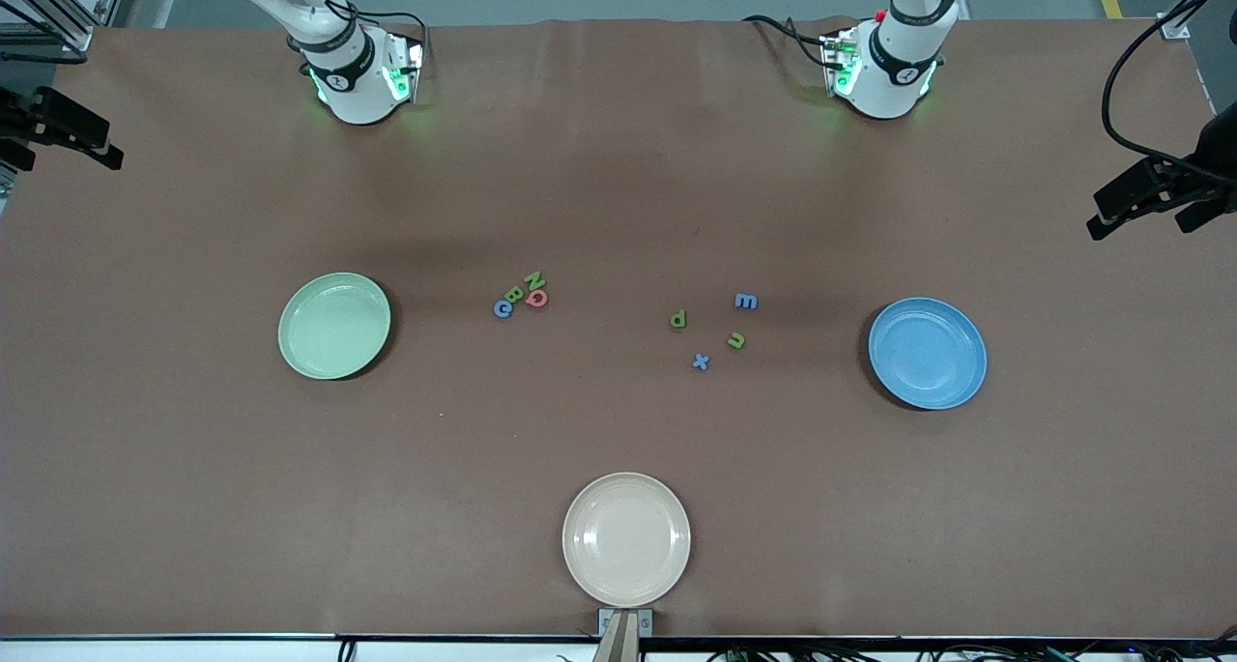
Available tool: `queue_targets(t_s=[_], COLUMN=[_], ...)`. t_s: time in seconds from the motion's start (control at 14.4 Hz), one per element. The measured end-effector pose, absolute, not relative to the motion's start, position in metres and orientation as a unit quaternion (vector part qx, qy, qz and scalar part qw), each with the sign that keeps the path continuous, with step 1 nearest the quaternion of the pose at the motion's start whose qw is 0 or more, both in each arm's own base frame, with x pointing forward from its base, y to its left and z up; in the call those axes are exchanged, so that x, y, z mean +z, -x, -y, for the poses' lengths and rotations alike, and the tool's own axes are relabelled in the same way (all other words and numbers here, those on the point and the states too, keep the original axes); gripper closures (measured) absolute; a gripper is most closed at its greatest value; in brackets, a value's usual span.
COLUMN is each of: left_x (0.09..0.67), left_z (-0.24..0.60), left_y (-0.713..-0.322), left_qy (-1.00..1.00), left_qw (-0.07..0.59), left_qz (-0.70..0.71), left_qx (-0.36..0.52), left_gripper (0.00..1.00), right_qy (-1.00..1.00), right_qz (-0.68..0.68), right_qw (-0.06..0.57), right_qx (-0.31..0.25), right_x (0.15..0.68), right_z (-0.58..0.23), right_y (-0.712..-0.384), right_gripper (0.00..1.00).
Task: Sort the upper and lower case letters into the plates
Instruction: 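Move the right and left grippers out toward the scattered foam letters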
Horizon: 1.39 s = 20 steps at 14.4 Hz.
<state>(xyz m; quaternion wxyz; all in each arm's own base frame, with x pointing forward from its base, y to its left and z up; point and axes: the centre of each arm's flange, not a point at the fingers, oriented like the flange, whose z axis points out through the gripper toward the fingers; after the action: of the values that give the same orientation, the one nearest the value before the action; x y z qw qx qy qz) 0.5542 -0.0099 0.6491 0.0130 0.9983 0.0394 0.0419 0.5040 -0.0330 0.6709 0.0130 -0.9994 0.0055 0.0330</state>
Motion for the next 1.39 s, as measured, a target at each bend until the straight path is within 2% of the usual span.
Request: queue_targets(t_s=[0.7, 1.11, 1.39], left_x=[0.639, 0.574, 0.497], left_z=[0.017, 0.111, 0.175], left_y=[-0.554, -0.563, -0.556], left_qy=[-0.999, -0.999, -0.998], left_qw=[0.012, 0.012, 0.015], left_qz=[-0.034, 0.045, 0.06], left_qx=[0.021, -0.027, -0.031], left_gripper=[0.0, 0.0, 0.0], right_qy=[0.999, 0.999, 0.997], right_qz=[-0.005, -0.007, -0.021], right_qw=[0.013, 0.013, 0.013], right_qx=[0.033, 0.034, 0.067], right_x=[0.671, 0.666, 0.605], right_z=[0.033, 0.034, 0.05], right_y=[-0.504, -0.508, -0.55], right_gripper=[0.0, 0.0, 0.0])
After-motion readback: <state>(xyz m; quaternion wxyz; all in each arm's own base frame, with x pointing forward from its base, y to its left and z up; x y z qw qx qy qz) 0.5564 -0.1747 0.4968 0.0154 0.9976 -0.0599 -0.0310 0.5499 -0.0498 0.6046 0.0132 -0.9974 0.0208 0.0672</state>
